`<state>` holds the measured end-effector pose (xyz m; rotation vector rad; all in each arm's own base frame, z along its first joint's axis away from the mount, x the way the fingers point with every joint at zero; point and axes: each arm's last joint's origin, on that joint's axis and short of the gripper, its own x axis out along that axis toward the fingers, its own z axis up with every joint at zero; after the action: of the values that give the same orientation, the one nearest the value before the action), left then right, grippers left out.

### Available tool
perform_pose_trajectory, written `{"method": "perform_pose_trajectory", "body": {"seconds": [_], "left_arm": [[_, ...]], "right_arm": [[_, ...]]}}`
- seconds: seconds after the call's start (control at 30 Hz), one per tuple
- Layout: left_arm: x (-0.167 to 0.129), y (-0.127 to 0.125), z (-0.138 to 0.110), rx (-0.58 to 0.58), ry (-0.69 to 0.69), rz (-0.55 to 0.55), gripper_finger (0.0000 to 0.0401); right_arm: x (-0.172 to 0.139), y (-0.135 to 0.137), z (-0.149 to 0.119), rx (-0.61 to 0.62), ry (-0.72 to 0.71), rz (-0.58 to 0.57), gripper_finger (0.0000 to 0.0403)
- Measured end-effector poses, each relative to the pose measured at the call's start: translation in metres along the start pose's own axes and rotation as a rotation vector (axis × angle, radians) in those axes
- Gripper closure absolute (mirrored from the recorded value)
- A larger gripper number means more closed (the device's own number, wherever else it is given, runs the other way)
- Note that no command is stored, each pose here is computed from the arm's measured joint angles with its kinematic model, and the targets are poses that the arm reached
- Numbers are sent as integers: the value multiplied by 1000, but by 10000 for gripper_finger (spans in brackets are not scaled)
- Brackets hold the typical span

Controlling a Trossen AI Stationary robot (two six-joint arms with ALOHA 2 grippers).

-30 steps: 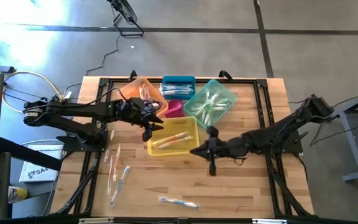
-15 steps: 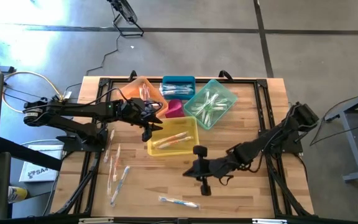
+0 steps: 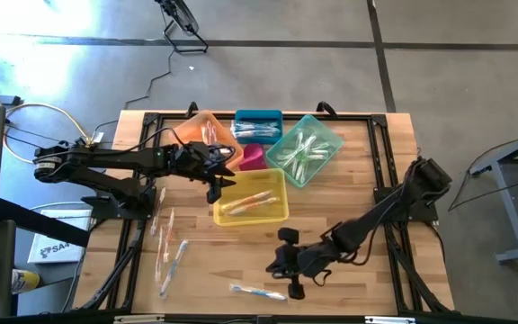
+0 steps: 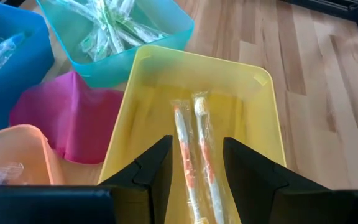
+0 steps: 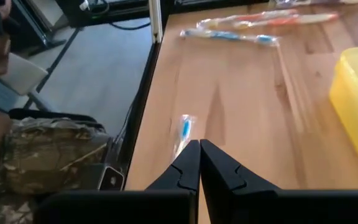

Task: Pick & Place Toothbrushes
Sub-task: Put the blue toothbrush into the blue bin

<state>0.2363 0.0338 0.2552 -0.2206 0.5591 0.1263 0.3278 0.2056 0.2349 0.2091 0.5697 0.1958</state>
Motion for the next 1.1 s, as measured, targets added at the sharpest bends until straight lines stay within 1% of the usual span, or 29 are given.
{"method": "perform_pose_trajectory", "body": {"seconds": [0.07, 0.17, 0.4, 0.5, 0.67, 0.77, 0.87, 1.1], "left_arm": [[0, 0, 0, -3, 0, 0, 263], [0, 0, 0, -3, 0, 0, 263], [0, 0, 0, -2, 3, 0, 263], [0, 0, 0, -1, 4, 1, 263], [0, 0, -1, -1, 14, 3, 263], [0, 0, -2, -1, 24, 4, 263], [0, 1, -3, -2, 29, 6, 263], [0, 0, -3, -1, 30, 6, 263]], "right_arm": [[9, 5, 0, -6, 19, 20, 400], [24, 13, -2, -25, 86, 26, 400], [49, 29, 3, -85, 275, -50, 400], [53, 33, 6, -85, 321, -28, 400], [54, 35, 4, -67, 371, 29, 400], [54, 35, 3, -57, 386, 26, 400], [53, 35, 1, -79, 401, 26, 400], [54, 33, 1, -72, 392, 19, 396]]}}
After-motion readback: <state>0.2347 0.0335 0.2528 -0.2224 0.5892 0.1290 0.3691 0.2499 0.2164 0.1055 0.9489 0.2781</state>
